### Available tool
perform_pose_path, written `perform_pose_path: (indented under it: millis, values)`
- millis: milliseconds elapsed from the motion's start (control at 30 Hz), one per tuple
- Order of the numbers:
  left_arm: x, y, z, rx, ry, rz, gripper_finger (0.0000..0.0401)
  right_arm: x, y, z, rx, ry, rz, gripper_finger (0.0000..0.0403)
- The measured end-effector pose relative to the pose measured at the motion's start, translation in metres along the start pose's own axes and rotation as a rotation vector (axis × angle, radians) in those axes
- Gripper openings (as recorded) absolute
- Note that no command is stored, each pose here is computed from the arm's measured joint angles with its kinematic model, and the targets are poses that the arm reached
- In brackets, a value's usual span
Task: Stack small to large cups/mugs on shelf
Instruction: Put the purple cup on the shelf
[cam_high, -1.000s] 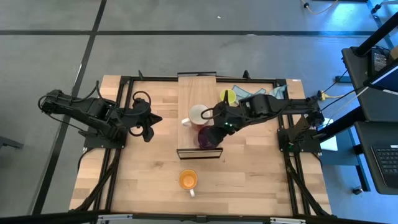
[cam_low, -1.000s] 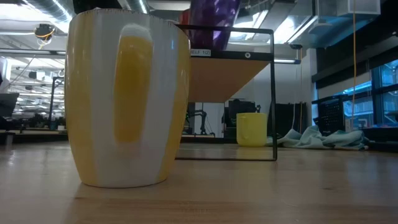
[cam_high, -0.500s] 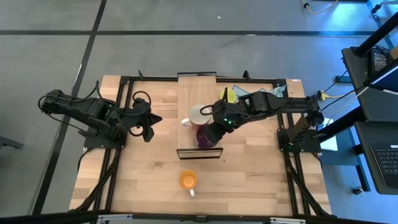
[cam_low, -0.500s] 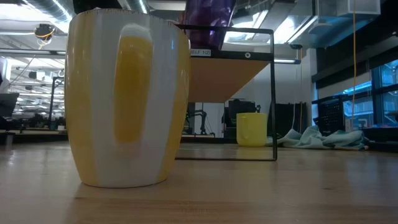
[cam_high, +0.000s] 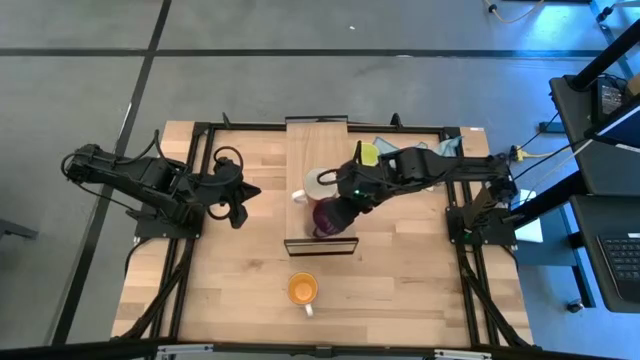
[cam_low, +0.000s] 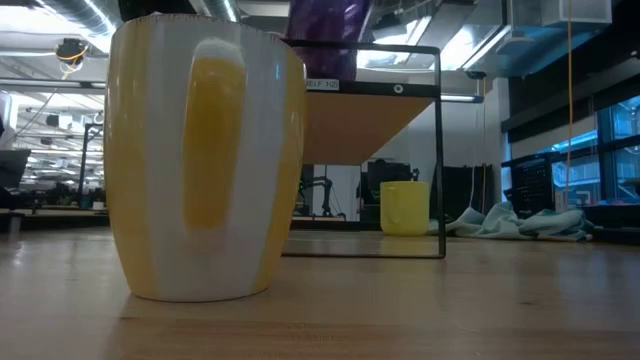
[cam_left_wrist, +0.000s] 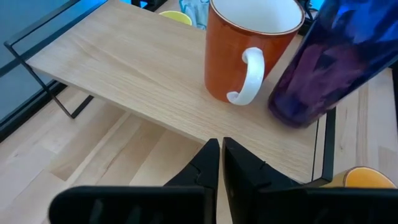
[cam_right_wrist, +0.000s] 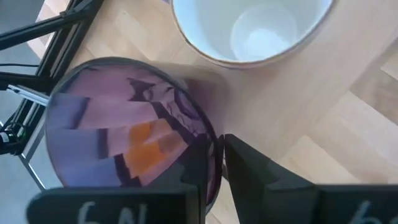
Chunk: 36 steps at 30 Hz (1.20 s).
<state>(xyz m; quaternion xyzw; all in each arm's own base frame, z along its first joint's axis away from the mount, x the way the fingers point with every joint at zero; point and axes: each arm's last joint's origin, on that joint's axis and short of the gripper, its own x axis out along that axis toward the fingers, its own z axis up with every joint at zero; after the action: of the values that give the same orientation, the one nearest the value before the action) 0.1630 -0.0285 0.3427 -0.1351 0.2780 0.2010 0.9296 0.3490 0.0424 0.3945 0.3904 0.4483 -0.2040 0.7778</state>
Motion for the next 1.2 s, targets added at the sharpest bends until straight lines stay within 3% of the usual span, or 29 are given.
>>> perform_pose_path:
  millis: [633,967,1200]
  values:
    - [0.000,0.000,0.000,-0.001,-0.001,0.000,0.0014,-0.003,0.003,0.003,0.000,0.028,0.079,0.0057]
    - [0.000,0.000,0.001,-0.011,-0.005,-0.004,0.0014,-0.003,-0.001,0.009,0.007,0.014,0.074,0.0110]
    - [0.000,0.000,0.001,-0.012,-0.007,-0.004,0.0014,-0.007,-0.001,0.013,-0.003,-0.007,0.090,0.0126]
